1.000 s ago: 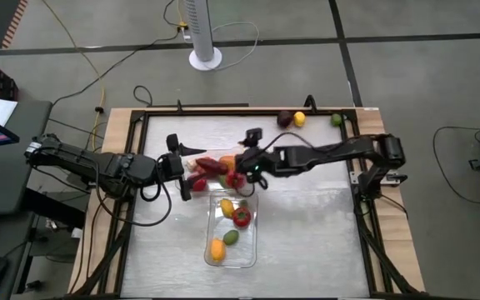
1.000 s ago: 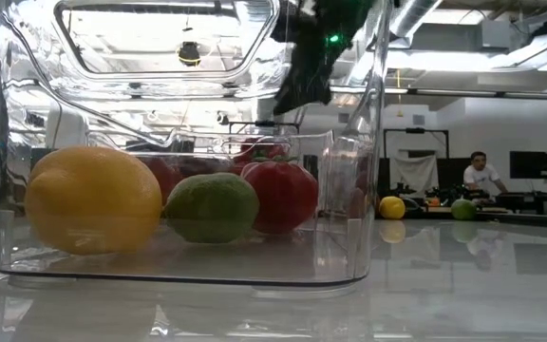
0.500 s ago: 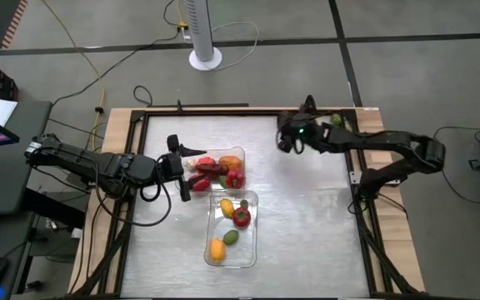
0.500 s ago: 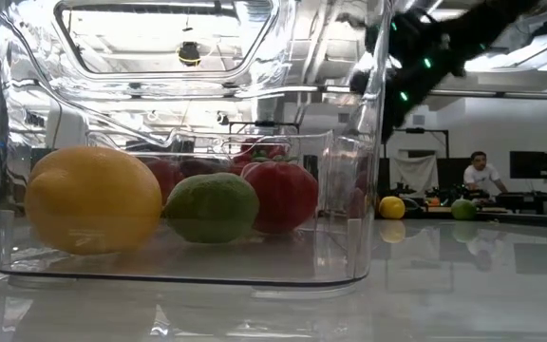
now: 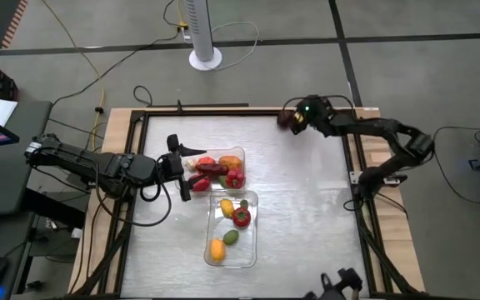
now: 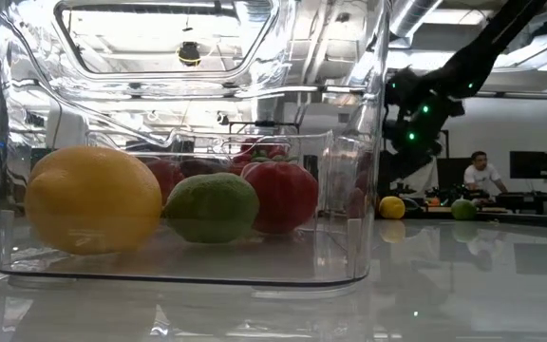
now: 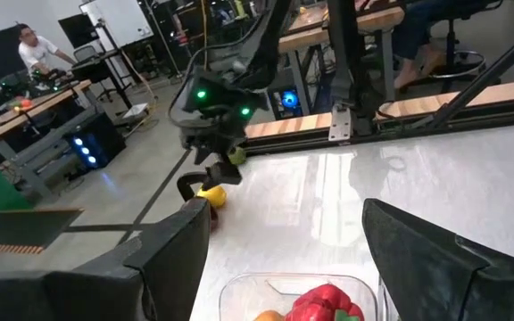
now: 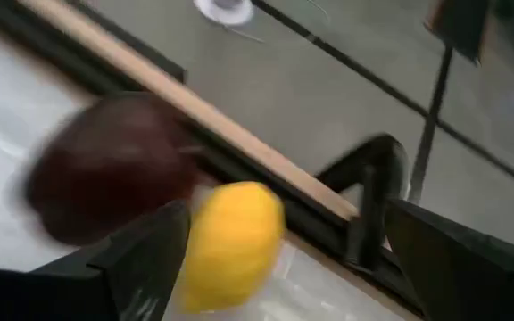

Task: Sort produce into baskets
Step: Put the lemon into the bottom transparent bin

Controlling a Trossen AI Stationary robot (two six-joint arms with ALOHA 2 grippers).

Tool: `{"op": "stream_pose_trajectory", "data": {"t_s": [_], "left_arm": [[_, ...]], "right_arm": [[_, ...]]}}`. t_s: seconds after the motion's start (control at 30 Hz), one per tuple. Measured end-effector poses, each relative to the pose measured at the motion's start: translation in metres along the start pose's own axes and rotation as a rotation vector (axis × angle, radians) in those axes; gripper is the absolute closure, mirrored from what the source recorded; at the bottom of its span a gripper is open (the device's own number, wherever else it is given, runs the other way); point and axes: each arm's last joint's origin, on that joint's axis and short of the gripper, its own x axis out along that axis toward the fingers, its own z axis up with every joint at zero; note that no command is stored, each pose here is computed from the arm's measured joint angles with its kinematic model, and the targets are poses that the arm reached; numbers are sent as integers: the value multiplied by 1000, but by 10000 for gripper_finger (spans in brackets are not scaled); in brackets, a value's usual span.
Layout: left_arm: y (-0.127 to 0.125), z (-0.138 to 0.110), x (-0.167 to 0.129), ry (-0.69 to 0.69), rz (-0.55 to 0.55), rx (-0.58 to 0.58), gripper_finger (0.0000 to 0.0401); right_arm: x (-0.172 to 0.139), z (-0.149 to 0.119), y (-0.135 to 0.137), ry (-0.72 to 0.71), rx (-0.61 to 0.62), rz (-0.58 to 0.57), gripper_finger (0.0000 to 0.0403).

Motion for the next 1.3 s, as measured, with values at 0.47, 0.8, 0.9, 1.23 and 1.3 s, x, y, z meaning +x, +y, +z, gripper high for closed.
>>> {"op": "stream_pose_trajectory", "data": {"t_s": [0.47,0.8,0.9,1.23,1.3], "left_arm": [[0,0,0,0,0,5,121],[0,-1,0,8,-1,10,121],[0,-1,0,10,-2,7,121],[0,-2,0,15,-2,9,121],[0,-2,0,14,-2,9,121]], "right_arm": [[44,-2,-10,71,139,115,17],[54,-17,12,165,82,131,24],[52,-19,15,199,64,112,42],[45,-23,25,254,40,127,143],[42,-23,28,254,26,132,161]]}}
